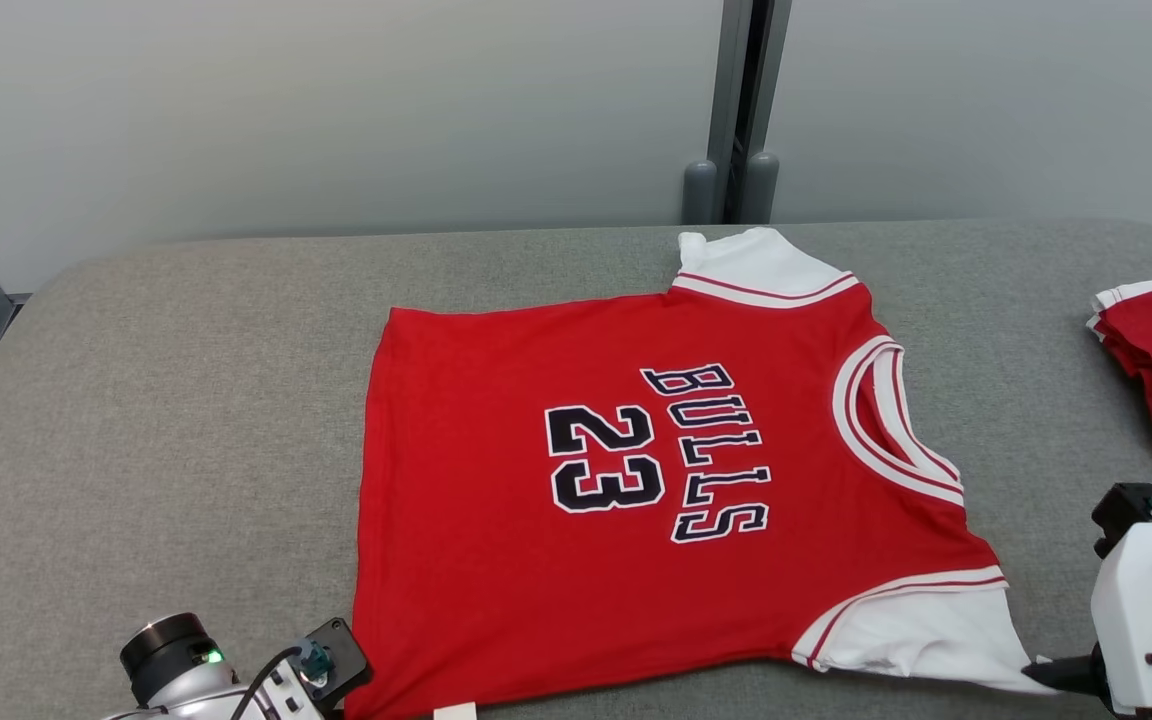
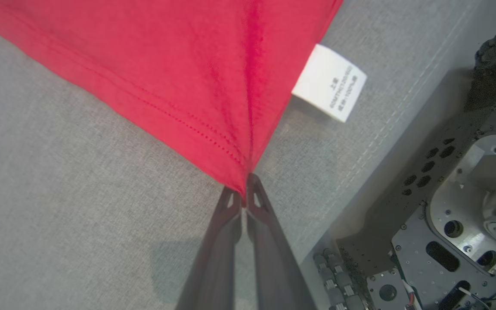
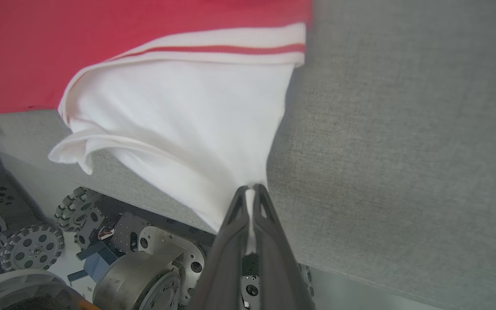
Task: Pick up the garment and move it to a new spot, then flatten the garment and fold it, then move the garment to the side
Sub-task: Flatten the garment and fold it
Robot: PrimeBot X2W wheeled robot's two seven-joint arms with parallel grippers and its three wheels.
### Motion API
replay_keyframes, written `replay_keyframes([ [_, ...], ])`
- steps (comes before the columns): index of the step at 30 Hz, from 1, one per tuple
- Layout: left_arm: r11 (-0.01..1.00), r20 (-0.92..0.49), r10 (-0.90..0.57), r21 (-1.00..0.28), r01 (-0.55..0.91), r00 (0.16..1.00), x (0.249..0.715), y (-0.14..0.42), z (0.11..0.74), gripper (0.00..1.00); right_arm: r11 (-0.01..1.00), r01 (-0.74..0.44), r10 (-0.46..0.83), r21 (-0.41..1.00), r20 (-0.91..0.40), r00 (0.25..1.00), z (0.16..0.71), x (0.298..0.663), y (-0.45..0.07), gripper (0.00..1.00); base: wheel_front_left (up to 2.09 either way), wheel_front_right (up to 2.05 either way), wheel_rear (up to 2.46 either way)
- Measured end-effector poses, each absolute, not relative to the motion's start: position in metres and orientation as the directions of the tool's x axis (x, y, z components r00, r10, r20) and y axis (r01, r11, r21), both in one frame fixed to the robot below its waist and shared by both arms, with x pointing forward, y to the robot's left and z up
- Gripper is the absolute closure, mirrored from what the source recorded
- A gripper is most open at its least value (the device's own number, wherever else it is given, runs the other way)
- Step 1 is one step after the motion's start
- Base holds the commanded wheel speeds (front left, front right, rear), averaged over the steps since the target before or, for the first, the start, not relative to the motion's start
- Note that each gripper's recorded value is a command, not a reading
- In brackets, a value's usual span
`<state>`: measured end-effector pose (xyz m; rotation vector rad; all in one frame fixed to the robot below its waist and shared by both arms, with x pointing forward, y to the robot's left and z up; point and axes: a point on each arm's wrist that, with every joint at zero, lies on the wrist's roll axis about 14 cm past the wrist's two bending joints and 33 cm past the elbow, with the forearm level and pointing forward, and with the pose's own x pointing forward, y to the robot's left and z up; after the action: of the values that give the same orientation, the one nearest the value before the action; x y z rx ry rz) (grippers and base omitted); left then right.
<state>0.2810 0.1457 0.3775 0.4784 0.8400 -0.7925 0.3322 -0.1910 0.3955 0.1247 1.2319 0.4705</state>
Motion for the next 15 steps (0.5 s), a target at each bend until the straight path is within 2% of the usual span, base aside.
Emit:
replay_keyframes([
  [6,0.621,-0.809,-0.446,0.028,0.783,0.383,0.269,0.146,0.388,1.00,0.889,-0.265,0.422,0.373,-0.893,0.157,0.391,0.313,-0.192,1.00,0.00,0.00,0.00],
  [10,0.627,-0.810,-0.474,-0.036,0.778,0.345,0.257,0.141,0.393,1.00,0.882,-0.282,0.428,0.378,-0.892,0.142,0.395,0.308,-0.192,1.00,0.00,0.00,0.00],
  [15,0.638,-0.792,-0.496,-0.054,0.768,0.356,0.253,0.136,0.402,1.00,0.862,-0.307,0.450,0.404,-0.888,0.097,0.400,0.290,-0.190,1.00,0.00,0.00,0.00],
])
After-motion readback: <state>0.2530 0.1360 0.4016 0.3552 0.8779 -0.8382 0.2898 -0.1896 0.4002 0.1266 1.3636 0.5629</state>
